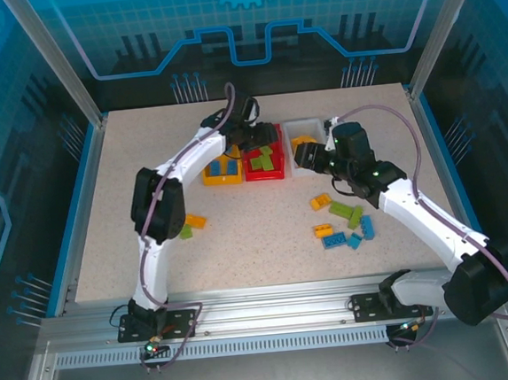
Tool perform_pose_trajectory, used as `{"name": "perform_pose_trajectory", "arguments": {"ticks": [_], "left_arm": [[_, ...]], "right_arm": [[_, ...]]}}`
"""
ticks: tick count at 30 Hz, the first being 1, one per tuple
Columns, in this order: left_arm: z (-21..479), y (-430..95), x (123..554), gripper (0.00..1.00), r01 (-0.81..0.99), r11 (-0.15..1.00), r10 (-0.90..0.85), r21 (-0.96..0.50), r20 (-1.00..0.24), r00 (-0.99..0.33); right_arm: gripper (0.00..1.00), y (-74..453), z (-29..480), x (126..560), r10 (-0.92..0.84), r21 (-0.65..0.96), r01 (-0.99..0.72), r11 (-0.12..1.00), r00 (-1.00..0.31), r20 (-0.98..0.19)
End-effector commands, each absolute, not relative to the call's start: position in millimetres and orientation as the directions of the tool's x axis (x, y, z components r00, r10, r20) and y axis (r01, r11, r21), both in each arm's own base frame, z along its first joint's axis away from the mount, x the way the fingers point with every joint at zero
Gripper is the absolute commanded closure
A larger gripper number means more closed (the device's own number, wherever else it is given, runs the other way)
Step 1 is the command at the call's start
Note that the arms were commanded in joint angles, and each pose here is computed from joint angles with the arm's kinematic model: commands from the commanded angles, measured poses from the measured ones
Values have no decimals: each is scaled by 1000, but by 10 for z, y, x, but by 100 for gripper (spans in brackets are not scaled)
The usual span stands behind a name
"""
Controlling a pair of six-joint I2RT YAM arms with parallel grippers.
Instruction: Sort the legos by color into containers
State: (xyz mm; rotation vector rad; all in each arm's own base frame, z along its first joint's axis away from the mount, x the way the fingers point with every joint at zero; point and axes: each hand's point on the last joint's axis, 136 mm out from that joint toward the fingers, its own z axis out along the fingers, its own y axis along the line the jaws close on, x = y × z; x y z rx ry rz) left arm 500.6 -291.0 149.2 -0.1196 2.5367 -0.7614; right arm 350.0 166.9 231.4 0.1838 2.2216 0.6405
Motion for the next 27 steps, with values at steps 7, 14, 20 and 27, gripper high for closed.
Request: {"name": "perform_pose_trajectory", "arguments": {"ticks": [7,14,20,27], "left_arm": [[2344,-2379,4006,37,19,844,-342,-536,-566,-750],[2247,-1340,3033,37,-268,797,-576,-541,-550,-605],[2175,-777,2385,36,-371,761,-643,-532,-548,-534],[2152,-371,1946,35,-430,731,-683,-531,-563,-465]], "right_arm": [[35,2493,1910,3016,7,338,-283,897,-757,-653],[27,3871,1398,2586,-516,245,-821,516,-526,-676],[19,4242,804,2684,-702,120,-911,394,-382,-601],[12,4564,478,2758,-785,18,-936,351,-304,-540]]}}
